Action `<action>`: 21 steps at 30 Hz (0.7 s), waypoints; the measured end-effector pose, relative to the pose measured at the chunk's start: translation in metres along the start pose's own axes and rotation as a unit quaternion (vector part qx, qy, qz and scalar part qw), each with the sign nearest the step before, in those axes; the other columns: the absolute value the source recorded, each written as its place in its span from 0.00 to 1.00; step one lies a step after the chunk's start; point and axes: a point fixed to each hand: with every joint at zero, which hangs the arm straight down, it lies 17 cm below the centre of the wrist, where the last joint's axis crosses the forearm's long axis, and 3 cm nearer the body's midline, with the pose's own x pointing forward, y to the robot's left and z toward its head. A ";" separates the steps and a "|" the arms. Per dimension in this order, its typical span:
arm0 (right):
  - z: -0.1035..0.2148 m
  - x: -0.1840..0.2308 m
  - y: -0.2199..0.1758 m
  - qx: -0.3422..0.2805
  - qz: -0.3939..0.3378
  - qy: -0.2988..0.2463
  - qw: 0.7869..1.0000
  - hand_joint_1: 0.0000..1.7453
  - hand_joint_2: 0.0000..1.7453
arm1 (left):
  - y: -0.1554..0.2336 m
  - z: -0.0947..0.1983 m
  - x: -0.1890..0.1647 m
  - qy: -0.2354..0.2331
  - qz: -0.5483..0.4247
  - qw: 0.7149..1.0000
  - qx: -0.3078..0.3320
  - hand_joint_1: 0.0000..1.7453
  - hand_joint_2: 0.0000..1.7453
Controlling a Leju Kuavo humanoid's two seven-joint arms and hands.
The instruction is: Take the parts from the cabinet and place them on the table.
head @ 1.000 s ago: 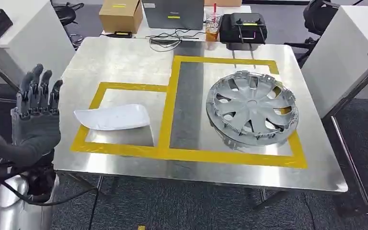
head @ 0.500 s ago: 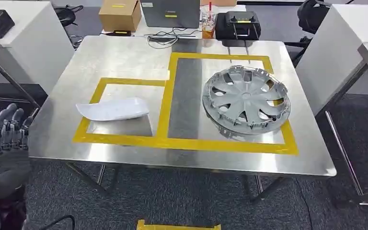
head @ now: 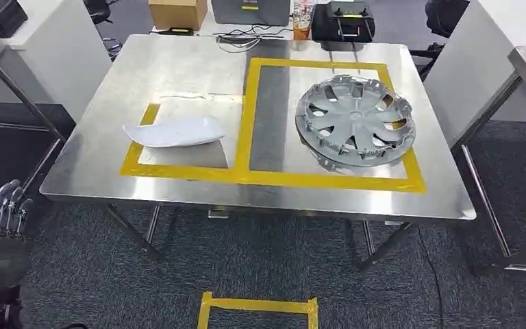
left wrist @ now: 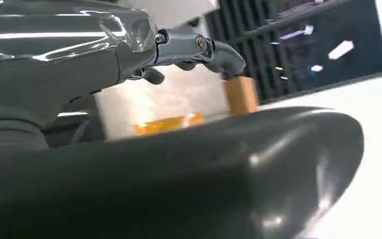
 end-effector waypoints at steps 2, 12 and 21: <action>0.000 -0.002 -0.005 -0.008 -0.006 0.001 1.000 0.00 0.00 | 0.013 0.012 -0.029 0.048 -0.019 0.999 0.012 0.00 0.00; 0.005 -0.023 0.000 0.015 -0.024 0.044 0.999 0.00 0.00 | 0.065 0.174 -0.208 0.369 -0.092 0.923 0.051 0.00 0.00; -0.001 -0.026 -0.032 -0.011 0.004 0.048 0.999 0.00 0.00 | 0.037 0.323 -0.275 0.569 -0.065 0.820 0.013 0.00 0.00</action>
